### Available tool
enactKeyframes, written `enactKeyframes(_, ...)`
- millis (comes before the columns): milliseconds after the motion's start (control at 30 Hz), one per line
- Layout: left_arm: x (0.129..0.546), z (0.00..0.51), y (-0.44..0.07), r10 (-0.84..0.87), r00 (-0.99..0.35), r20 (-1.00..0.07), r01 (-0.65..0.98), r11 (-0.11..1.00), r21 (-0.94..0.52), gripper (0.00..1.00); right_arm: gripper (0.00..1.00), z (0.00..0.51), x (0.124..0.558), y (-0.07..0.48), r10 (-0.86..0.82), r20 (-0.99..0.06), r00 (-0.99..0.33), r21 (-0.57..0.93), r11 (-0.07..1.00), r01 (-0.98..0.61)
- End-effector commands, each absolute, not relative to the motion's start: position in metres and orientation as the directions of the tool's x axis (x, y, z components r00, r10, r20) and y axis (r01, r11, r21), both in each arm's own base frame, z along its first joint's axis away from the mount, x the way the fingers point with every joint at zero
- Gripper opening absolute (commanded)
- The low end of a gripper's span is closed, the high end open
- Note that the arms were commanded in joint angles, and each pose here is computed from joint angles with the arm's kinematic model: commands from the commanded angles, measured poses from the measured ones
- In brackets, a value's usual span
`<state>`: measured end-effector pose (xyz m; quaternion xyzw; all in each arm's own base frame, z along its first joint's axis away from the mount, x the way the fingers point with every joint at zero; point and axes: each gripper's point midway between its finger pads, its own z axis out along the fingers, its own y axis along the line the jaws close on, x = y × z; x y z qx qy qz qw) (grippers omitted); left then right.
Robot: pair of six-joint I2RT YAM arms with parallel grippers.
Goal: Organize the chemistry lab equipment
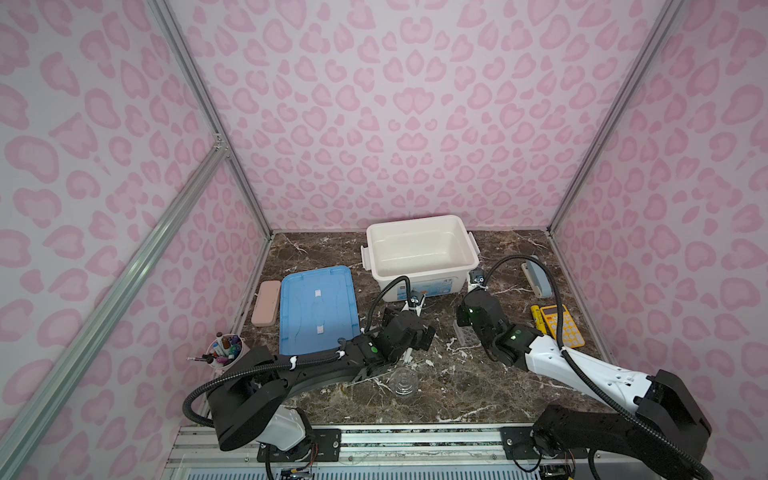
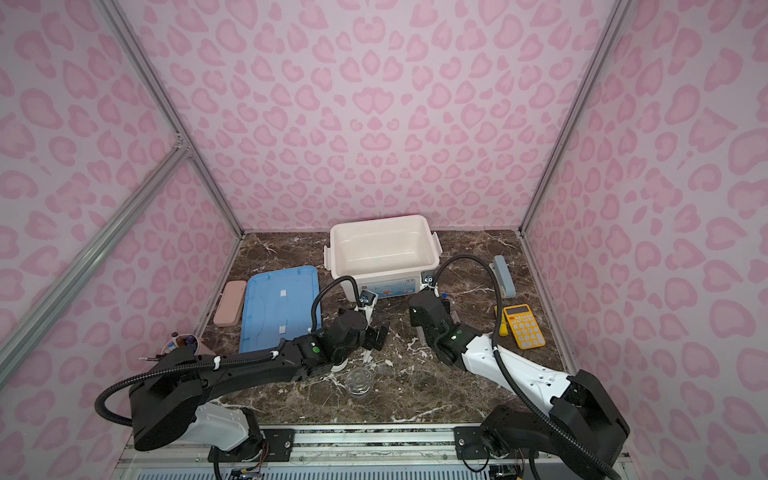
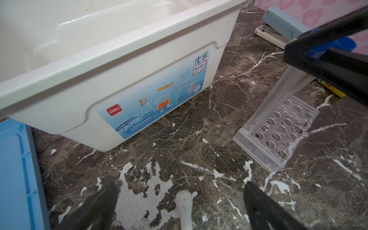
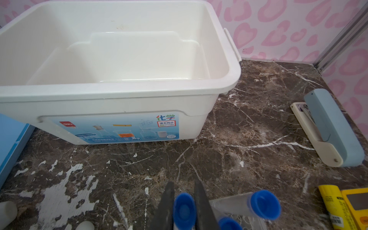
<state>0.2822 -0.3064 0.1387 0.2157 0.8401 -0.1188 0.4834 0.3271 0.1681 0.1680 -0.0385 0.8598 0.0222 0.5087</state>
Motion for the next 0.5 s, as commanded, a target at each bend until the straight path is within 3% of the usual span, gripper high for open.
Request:
enactKeyframes(0, 0.285, 0.1432, -0.3101, 0.232, -0.433, -0.871, 0.475, 0.88, -0.002, 1.0, 0.09, 0.1652, 0.325, 0.167, -0.048, -0.876, -0.48, -0.005, 0.996, -0.091)
enactKeyframes(467, 0.2846, 0.1388, -0.3096, 0.233, -0.442, -0.866, 0.472, 0.882, -0.003, 1.0, 0.09, 0.1557, 0.3212, 0.1684, -0.067, -0.865, -0.497, -0.019, 0.995, -0.102)
